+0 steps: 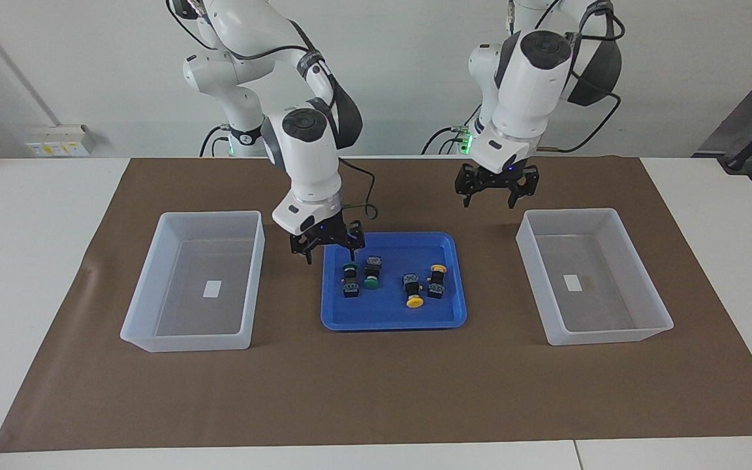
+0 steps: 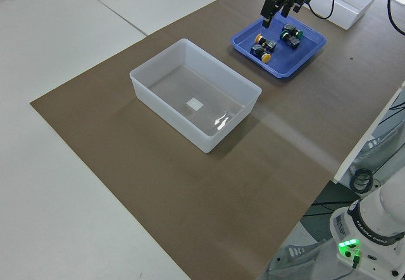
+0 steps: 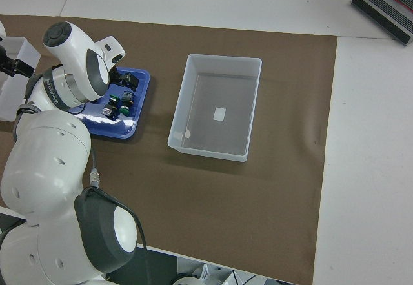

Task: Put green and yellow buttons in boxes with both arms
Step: 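Reach both grippers into the blue tray and grasp a button each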

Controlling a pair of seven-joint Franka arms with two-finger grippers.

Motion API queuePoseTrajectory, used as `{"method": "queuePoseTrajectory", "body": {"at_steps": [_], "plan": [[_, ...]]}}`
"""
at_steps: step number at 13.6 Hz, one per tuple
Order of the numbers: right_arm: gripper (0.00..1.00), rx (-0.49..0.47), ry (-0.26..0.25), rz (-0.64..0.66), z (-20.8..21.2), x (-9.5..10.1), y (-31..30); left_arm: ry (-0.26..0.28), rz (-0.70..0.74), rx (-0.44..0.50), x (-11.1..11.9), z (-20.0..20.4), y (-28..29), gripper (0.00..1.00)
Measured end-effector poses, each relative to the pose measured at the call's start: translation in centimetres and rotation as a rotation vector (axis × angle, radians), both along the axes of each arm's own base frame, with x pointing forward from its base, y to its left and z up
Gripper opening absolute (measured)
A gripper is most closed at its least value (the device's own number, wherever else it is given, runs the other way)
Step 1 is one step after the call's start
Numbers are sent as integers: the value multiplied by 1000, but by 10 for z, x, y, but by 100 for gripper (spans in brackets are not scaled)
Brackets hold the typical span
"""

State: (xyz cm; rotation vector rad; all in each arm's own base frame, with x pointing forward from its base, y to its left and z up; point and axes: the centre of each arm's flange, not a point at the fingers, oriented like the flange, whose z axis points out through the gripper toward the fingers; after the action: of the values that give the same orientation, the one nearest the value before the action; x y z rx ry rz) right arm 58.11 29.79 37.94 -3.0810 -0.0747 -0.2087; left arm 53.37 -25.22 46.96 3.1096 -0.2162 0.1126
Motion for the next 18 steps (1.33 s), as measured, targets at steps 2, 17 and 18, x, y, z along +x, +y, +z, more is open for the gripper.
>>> {"method": "queuePoseTrajectory", "body": {"at_steps": [2,17,18], "plan": [[100,2,-4,8,-13,-4,4,-40,-9,-20,-4,-27,-4,100],[73,-10,13,38,-73,-14,19,-61,-127,-32,-11,-148,-54,94],[71,-7,8,38,-76,-15,19,-61,-140,-30,-11,-148,-54,94]]}}
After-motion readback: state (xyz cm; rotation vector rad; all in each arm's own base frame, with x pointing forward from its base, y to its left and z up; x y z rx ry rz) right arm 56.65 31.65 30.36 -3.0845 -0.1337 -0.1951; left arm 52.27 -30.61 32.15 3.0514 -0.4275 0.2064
